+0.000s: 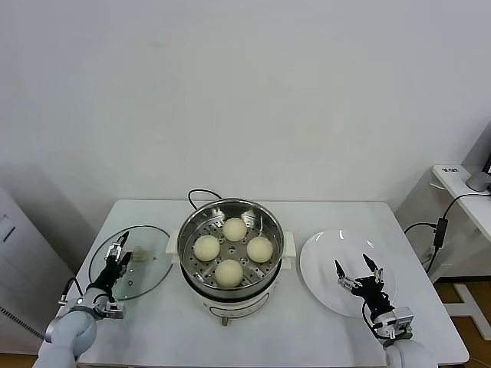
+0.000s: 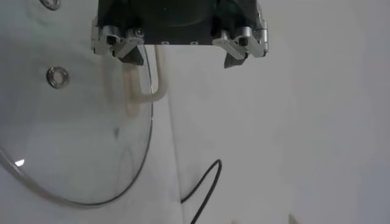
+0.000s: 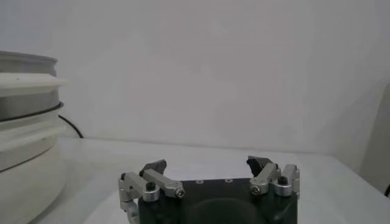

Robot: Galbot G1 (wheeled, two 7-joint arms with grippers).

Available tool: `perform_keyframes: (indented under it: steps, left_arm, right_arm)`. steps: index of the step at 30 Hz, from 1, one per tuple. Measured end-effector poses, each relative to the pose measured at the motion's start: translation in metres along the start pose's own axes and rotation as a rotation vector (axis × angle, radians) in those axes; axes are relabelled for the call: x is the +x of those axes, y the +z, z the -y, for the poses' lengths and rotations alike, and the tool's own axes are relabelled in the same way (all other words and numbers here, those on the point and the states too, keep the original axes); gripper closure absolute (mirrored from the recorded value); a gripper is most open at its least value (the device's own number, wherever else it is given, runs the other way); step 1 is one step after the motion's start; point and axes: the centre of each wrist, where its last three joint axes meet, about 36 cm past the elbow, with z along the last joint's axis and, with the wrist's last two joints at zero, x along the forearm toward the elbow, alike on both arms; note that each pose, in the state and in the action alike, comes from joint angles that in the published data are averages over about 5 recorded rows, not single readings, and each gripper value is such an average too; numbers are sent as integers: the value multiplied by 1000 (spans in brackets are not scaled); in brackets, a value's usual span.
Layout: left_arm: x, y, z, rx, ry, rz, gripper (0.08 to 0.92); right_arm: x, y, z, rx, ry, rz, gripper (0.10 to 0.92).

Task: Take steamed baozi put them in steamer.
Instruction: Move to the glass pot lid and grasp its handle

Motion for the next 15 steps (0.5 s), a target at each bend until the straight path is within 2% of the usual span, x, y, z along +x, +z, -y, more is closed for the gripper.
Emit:
perform_keyframes:
  steps: [15]
  left_arm:
    - [1, -1, 3, 32, -12, 1, 653]
  right_arm:
    - [2, -2, 7, 4, 5, 3, 200]
